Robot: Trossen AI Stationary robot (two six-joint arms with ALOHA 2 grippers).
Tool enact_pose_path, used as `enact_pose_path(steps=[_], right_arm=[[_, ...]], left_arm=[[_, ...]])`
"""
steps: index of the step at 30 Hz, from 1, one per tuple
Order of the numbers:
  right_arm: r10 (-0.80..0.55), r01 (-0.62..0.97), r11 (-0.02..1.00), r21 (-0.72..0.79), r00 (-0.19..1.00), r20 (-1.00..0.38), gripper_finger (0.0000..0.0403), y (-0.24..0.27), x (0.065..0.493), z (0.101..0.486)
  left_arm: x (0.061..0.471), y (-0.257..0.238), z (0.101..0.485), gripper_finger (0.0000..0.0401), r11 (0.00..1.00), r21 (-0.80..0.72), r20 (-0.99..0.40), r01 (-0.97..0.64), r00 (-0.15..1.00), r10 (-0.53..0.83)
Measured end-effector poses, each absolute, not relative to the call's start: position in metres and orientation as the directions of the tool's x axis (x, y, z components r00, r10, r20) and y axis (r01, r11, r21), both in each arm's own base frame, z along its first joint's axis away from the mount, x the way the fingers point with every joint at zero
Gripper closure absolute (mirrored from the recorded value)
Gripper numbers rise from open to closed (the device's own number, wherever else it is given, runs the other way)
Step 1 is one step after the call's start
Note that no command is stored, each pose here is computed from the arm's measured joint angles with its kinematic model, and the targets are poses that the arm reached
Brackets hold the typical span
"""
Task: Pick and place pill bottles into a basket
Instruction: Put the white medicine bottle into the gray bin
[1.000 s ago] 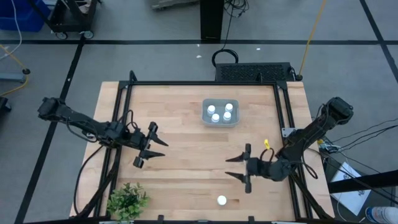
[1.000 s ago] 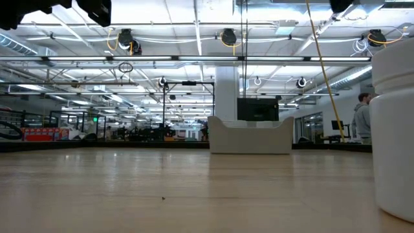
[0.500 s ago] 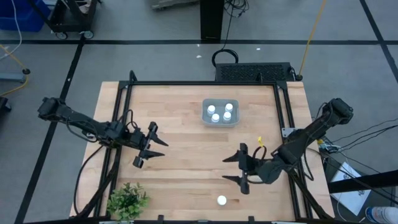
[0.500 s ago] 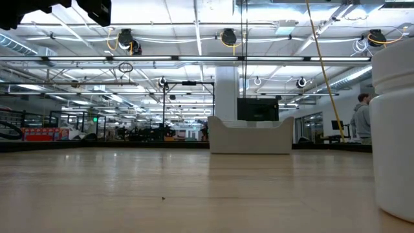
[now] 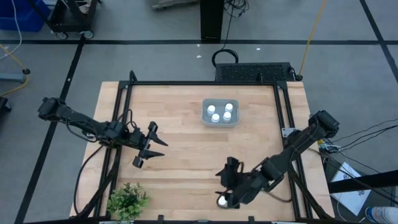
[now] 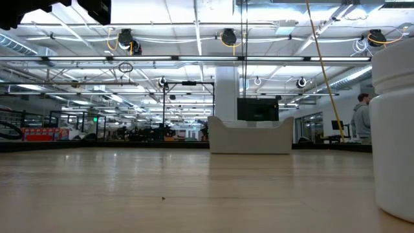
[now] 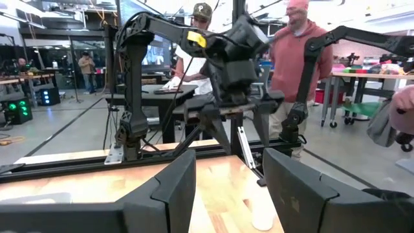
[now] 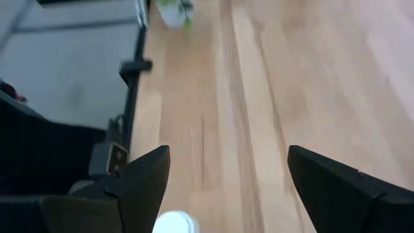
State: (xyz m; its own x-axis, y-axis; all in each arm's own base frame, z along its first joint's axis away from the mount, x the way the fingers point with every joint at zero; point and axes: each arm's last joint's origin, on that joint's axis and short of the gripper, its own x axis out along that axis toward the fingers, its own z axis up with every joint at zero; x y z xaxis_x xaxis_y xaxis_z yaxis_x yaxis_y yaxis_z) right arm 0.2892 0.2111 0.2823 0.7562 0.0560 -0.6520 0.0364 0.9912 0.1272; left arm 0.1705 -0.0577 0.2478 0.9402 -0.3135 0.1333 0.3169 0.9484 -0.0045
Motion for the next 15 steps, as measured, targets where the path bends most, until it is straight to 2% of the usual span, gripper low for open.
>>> enact_pose_path(steps=[10,15], right_arm=[[0.116,0.107,0.966,0.236,0.634,-0.764,0.0094,0.224,0.296,0.267],[0.109,0.109,0.970,0.219,0.607,-0.787,0.0095,0.233,0.298,0.251]], left_arm=[[0.170,-0.058,0.248,0.0214,0.947,-0.010,0.133,0.320,0.939,-0.316],[0.170,-0.058,0.248,0.0214,0.947,-0.010,0.132,0.320,0.939,-0.317]])
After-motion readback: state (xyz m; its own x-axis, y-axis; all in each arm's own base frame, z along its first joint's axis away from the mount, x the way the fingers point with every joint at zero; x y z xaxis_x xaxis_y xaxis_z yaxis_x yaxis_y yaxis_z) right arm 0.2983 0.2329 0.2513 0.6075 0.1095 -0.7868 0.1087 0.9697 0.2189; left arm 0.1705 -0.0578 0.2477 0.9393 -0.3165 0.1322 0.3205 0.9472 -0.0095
